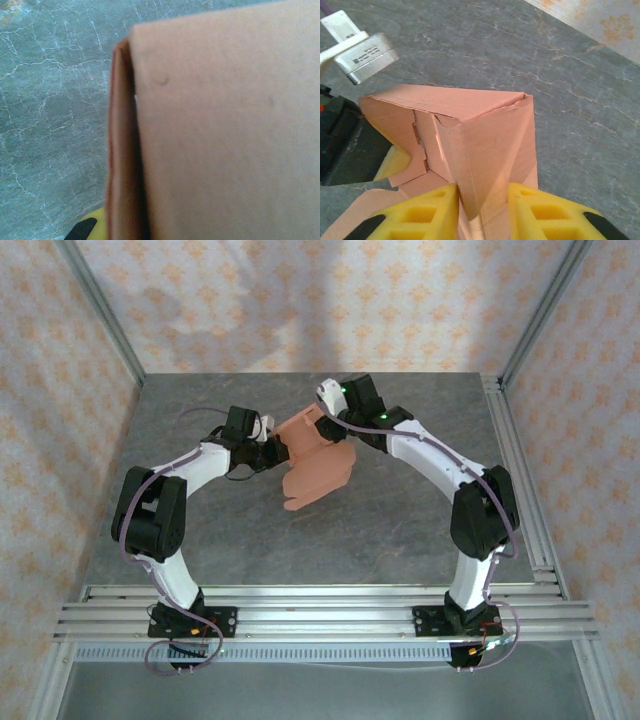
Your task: Fold the paper box
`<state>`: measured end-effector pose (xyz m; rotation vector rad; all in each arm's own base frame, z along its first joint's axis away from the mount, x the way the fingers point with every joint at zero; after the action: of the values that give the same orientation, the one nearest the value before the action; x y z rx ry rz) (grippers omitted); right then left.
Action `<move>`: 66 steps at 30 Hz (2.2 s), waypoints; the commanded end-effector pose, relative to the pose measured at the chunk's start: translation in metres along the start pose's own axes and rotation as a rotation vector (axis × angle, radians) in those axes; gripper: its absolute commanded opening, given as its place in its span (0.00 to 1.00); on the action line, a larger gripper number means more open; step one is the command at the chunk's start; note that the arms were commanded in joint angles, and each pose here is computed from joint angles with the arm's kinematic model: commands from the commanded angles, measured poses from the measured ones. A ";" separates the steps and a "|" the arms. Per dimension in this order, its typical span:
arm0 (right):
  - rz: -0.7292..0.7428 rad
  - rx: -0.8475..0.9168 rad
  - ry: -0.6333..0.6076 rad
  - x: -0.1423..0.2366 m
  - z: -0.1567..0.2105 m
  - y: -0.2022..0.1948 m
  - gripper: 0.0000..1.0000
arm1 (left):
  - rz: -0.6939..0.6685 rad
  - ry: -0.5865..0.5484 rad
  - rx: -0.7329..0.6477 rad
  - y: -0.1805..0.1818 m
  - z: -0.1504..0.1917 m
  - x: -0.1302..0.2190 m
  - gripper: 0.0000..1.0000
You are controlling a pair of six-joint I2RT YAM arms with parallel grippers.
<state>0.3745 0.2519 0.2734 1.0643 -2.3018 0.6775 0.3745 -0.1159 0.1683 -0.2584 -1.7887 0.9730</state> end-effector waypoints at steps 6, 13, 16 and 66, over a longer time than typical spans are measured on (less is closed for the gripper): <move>0.225 0.070 0.110 -0.005 -0.005 0.004 0.20 | 0.092 -0.018 -0.068 -0.022 -0.006 0.009 0.00; 0.292 0.081 0.104 -0.003 -0.010 0.009 0.26 | 0.089 -0.016 -0.067 -0.021 -0.006 0.008 0.00; 0.291 0.078 0.104 -0.006 -0.009 0.009 0.28 | 0.093 -0.015 -0.067 -0.022 -0.006 0.008 0.00; 0.425 0.152 0.220 -0.033 -0.002 0.006 0.28 | 0.073 -0.005 -0.080 -0.027 -0.008 0.012 0.00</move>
<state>0.3833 0.2712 0.2573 0.5625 -2.3397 1.0610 0.3802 -0.1198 0.1816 -0.3103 -1.8039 0.9682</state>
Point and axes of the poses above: each hand's point on the last joint's axis, 136 mm out from that joint toward the fingers, its own x axis back along the fingers, its own y axis along the line the jaws close on, z = x × y, the point moved 10 cm from there along x, back along the fingers, and after that the axes turned 15 degrees about x, right-handed, at the moved point
